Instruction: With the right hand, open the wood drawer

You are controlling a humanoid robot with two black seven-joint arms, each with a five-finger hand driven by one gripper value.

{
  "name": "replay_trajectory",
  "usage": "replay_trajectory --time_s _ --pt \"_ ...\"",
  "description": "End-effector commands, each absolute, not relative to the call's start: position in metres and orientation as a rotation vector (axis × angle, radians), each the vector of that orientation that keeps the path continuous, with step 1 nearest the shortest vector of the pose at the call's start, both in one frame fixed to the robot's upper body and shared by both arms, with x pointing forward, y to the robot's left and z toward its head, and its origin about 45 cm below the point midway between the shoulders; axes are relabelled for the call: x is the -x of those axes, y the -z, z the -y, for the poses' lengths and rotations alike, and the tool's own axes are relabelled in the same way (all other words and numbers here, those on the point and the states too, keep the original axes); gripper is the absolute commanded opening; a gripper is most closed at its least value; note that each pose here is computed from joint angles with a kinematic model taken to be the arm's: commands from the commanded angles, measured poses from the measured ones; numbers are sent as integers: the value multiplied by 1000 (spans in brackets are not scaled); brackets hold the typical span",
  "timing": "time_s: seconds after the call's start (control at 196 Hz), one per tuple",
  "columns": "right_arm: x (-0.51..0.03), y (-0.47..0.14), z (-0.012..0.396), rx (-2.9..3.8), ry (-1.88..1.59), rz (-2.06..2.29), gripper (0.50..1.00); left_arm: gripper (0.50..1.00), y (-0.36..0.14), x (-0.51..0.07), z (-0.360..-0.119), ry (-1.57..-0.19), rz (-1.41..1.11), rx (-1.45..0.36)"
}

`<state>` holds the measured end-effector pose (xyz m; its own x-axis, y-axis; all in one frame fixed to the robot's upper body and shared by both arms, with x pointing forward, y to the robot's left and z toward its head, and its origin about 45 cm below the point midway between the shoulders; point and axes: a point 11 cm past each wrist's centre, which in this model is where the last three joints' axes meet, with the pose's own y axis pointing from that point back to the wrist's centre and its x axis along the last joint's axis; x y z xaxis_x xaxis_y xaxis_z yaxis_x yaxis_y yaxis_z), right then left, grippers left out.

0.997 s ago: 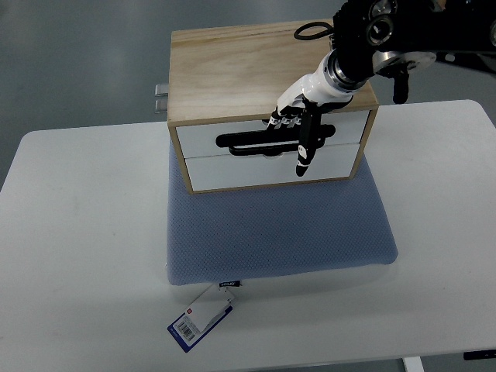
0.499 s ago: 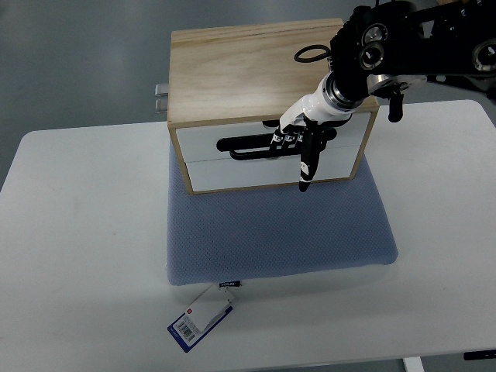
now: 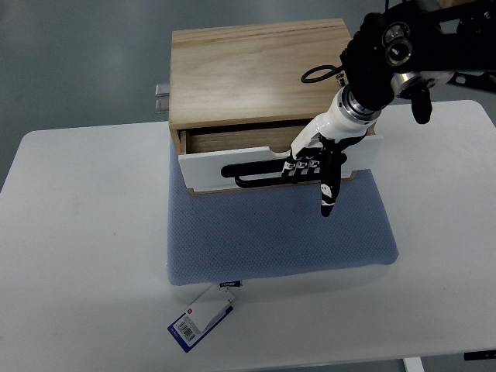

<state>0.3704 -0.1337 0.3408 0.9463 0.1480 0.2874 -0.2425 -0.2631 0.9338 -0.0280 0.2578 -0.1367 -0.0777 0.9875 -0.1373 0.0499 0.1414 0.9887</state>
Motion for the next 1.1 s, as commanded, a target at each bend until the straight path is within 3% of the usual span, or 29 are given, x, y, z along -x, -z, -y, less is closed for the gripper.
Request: replay_trajectory --time_s 0.0,0.814,0.957,0.992,1.043,1.048,1.094 --pt "-366 -347 137 -1806 -380 69 934 1000 137 28 -258 -1131 -1367 -1109" --pt "-342 -390 154 -1845 -450 90 934 1000 137 28 -257 -1129 -1367 -1109" --pt "-346 -420 152 -1871 -521 151 934 1000 137 28 -256 -1127 -1368 -1106" --pt "-353 -457 156 -1935 -584 257 936 1000 136 28 -255 -1124 -1369 -1104" --pt "-353 -457 156 -1935 -584 257 936 1000 136 28 -255 -1124 -1369 -1104" --pt "-363 -484 167 -1991 -606 367 936 1000 136 28 -255 -1123 -1370 -1103" --pt "-375 -508 180 -2035 -616 475 936 1000 136 28 -255 -1123 -1370 -1103"
